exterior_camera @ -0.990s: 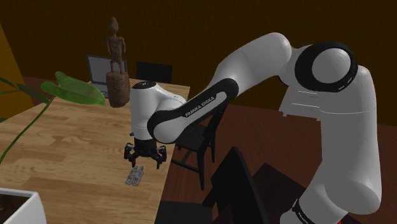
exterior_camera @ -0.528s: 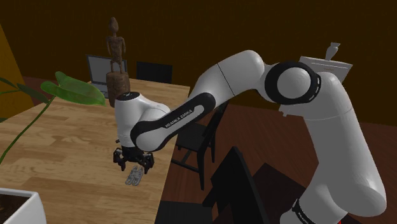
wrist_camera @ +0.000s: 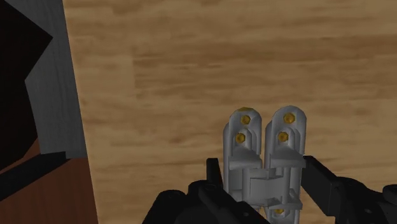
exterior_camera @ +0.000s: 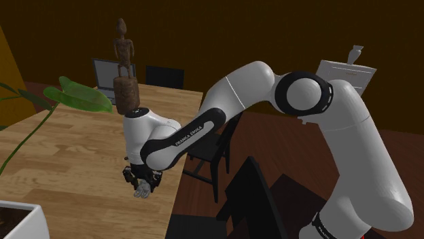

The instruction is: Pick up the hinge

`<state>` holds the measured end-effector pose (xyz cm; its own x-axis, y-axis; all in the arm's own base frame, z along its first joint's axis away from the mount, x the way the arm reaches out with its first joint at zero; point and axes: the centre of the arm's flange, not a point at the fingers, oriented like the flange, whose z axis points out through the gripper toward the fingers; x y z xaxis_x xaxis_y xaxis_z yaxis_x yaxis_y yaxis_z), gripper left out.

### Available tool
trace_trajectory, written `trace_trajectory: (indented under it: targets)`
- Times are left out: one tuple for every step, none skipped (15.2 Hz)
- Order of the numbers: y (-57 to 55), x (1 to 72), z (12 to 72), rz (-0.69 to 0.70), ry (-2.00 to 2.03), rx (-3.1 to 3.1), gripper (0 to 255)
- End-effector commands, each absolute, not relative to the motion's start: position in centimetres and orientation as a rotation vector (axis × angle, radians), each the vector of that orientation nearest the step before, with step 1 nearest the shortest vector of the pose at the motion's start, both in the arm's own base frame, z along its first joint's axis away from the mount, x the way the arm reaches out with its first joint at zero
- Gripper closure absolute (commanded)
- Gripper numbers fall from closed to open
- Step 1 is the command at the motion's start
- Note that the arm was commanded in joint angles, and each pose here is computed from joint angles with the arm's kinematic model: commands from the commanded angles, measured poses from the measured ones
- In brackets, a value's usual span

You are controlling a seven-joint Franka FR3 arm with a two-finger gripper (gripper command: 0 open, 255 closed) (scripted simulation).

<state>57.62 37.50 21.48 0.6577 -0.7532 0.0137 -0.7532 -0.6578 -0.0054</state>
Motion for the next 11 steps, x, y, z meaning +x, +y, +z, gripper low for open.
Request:
trace_trajectory:
  targets:
    - [37.5, 57.6, 21.4, 0.024, -1.299, 2.860, 255]
    - [37.5, 57.6, 21.4, 0.023, -1.299, 2.860, 255]
    - [37.5, 57.6, 21.4, 0.023, -1.299, 2.860, 255]
    - [37.5, 57.6, 21.4, 0.023, -1.299, 2.860, 255]
    - [37.5, 57.6, 21.4, 0.023, -1.299, 2.860, 255]
    - [37.5, 57.6, 21.4, 0.023, -1.299, 2.860, 255]
    - [37.5, 57.6, 21.4, 0.023, -1.299, 2.860, 255]
    - [37.5, 57.6, 21.4, 0.023, -1.299, 2.860, 255]
    - [37.5, 57.6, 21.4, 0.024, -1.299, 2.860, 255]
    - [37.5, 57.6, 22.0, 0.024, -1.299, 2.860, 255]
    - [37.5, 57.6, 22.5, 0.024, -1.299, 2.860, 255]
